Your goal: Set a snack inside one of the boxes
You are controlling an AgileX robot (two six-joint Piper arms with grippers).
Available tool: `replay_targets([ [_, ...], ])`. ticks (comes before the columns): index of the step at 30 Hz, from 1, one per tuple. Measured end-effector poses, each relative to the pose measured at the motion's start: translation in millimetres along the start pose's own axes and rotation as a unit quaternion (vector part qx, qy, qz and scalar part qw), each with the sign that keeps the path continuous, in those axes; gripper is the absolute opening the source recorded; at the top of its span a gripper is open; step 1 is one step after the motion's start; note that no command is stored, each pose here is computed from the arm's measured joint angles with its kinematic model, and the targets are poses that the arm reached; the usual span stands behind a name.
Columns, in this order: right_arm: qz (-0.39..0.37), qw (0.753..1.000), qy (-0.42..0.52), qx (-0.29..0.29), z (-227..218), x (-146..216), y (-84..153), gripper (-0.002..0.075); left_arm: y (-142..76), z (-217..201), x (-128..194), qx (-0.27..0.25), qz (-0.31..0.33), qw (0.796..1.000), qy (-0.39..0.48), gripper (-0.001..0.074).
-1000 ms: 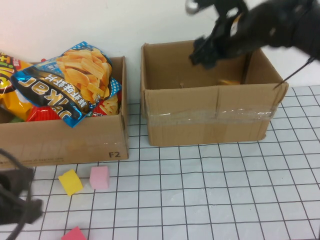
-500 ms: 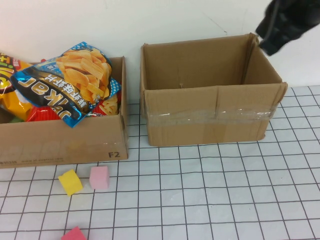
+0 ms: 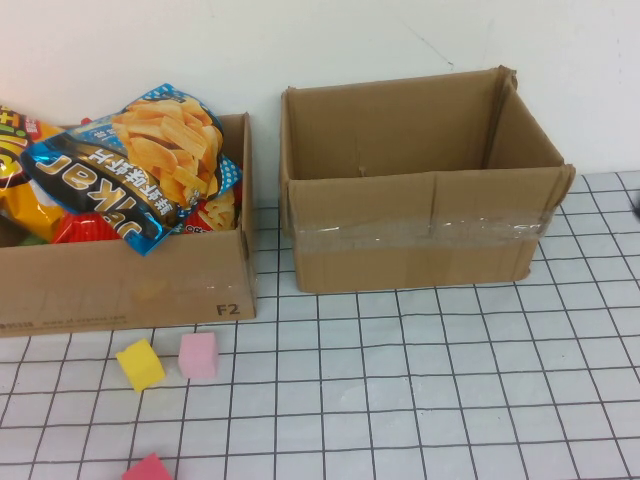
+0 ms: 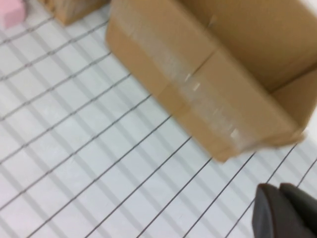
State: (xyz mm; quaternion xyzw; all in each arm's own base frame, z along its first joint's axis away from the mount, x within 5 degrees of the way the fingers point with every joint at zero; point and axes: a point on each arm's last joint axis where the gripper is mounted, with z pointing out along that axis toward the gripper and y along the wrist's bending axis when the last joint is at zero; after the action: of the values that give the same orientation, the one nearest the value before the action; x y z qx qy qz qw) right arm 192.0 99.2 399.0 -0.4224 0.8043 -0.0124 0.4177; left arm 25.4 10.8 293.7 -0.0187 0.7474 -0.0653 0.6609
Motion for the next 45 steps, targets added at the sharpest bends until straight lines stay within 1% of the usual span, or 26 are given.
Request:
replay_targets([
  [4,0.011,1.000,-0.020,-0.003,-5.6,48.8,28.4,-0.0001,-1.2,6.8,13.3,0.006,-0.009,1.000,0.022,-0.0001],
  [8,0.029,0.999,-0.028,-0.017,-1.4,96.7,57.4,-0.0001,0.8,9.8,17.8,-0.004,0.011,1.000,0.023,-0.0001],
  [12,0.048,0.998,-0.042,-0.022,1.0,135.7,80.6,-0.0001,2.0,12.1,22.7,-0.010,0.019,0.999,0.031,-0.0001],
  [15,0.055,0.996,-0.060,-0.019,-3.3,155.0,91.8,-0.0001,2.3,12.0,23.2,-0.011,0.019,0.999,0.034,-0.0001],
  [18,0.055,0.996,-0.071,-0.017,-8.2,164.7,97.2,-0.0001,1.9,12.0,23.4,-0.009,0.015,0.999,0.035,-0.0002],
  [22,0.057,0.996,-0.056,-0.031,-12.2,173.2,103.0,-0.0001,1.9,12.0,23.6,-0.009,0.016,0.999,0.036,-0.0001],
  [30,0.058,0.997,-0.038,-0.043,-12.6,176.7,105.6,-0.0001,1.8,12.0,23.9,-0.009,0.015,0.999,0.037,-0.0001],
  [33,0.058,0.997,-0.038,-0.043,-12.6,176.7,105.7,-0.0001,2.2,14.8,31.3,-0.009,0.017,0.999,0.043,-0.0001],
  [35,0.058,0.997,-0.038,-0.044,-12.6,176.8,105.7,-0.0001,3.4,16.0,38.5,-0.019,0.012,0.999,0.049,-0.0001],
  [38,0.059,0.997,-0.038,-0.044,-12.6,176.8,105.8,-0.0001,5.2,15.0,47.7,-0.045,-0.013,0.997,0.055,-0.0001],
  [41,0.059,0.997,-0.038,-0.044,-12.6,176.8,105.8,-0.0001,4.2,17.5,58.3,-0.062,-0.059,0.994,0.070,-0.0001],
  [42,0.059,0.997,-0.038,-0.044,-12.6,176.8,105.8,-0.0001,3.9,20.1,67.5,-0.071,-0.087,0.990,0.083,-0.0002],
  [43,0.059,0.997,-0.038,-0.044,-12.6,176.8,105.8,-0.0001,3.9,22.3,74.0,-0.074,-0.103,0.988,0.092,-0.0002],
  [45,0.059,0.997,-0.038,-0.044,-12.6,176.8,105.8,-0.0001,4.7,27.1,85.4,-0.078,-0.116,0.985,0.097,-0.0001],
])
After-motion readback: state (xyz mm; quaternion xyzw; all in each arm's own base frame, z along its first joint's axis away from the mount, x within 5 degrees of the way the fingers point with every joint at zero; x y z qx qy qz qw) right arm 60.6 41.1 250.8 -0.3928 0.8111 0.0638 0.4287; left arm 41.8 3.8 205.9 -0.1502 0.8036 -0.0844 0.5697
